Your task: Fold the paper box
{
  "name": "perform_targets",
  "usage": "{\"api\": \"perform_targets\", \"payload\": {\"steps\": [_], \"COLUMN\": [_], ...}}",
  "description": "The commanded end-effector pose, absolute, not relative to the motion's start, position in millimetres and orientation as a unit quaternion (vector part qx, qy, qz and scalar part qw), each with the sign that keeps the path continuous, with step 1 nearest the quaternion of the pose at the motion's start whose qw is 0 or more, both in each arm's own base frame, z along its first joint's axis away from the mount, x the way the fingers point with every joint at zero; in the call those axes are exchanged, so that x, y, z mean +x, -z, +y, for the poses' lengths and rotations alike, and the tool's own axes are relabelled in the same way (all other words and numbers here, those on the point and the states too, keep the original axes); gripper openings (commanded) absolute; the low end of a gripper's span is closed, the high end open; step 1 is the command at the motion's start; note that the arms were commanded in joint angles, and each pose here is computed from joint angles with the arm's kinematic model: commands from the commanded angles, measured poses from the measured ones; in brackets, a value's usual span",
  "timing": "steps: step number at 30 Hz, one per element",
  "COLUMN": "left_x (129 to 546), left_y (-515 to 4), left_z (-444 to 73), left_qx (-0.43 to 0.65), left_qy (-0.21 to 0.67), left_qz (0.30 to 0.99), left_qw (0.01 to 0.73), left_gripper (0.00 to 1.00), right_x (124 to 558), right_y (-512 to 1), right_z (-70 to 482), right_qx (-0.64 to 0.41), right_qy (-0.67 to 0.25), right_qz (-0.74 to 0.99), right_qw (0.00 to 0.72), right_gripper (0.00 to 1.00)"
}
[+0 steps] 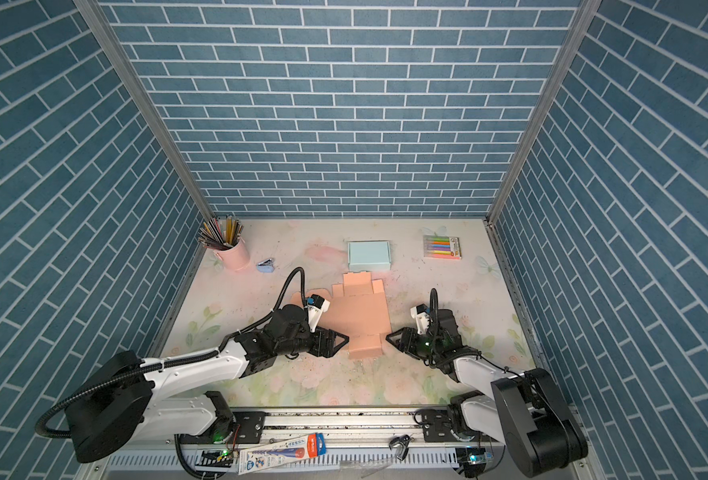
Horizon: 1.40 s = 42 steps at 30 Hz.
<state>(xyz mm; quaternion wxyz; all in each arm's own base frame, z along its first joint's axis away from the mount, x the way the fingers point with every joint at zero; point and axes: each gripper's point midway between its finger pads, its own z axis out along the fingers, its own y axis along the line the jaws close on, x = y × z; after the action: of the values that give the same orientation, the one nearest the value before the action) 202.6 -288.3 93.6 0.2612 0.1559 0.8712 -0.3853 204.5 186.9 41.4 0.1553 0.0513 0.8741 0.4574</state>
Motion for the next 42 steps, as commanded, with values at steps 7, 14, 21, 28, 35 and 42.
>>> {"api": "perform_targets", "payload": {"steps": [7,14,21,28,35,42], "left_x": [204,204,204,206,209,215], "left_y": [-92,-91,-91,-92,-92,-84], "left_z": [-278,-275,-275,-274,-274,-274], "left_qx": [0.153,0.148,0.146,0.144,0.142,0.139], "left_qy": [0.379,0.379,0.378,0.377,0.375,0.371], "left_qz": [0.871,0.872,0.872,0.872,0.872,0.874], "left_qw": [0.274,0.274,0.274,0.277,0.281,0.281], "left_gripper": [0.88,0.88,0.88,0.88,0.88,0.88], "right_x": [209,215,217,215,205,192], "right_y": [-44,-46,-45,-45,-41,-42], "right_z": [195,196,197,196,191,187], "right_qx": [0.073,0.078,0.082,0.082,0.085,0.089], "right_qy": [-0.488,-0.492,-0.498,-0.497,-0.491,-0.486], "right_qz": [0.857,0.853,0.849,0.849,0.853,0.854], "right_qw": [0.152,0.157,0.157,0.159,0.159,0.161], "right_gripper": [0.38,0.28,0.22,0.17,0.12,0.12]}}
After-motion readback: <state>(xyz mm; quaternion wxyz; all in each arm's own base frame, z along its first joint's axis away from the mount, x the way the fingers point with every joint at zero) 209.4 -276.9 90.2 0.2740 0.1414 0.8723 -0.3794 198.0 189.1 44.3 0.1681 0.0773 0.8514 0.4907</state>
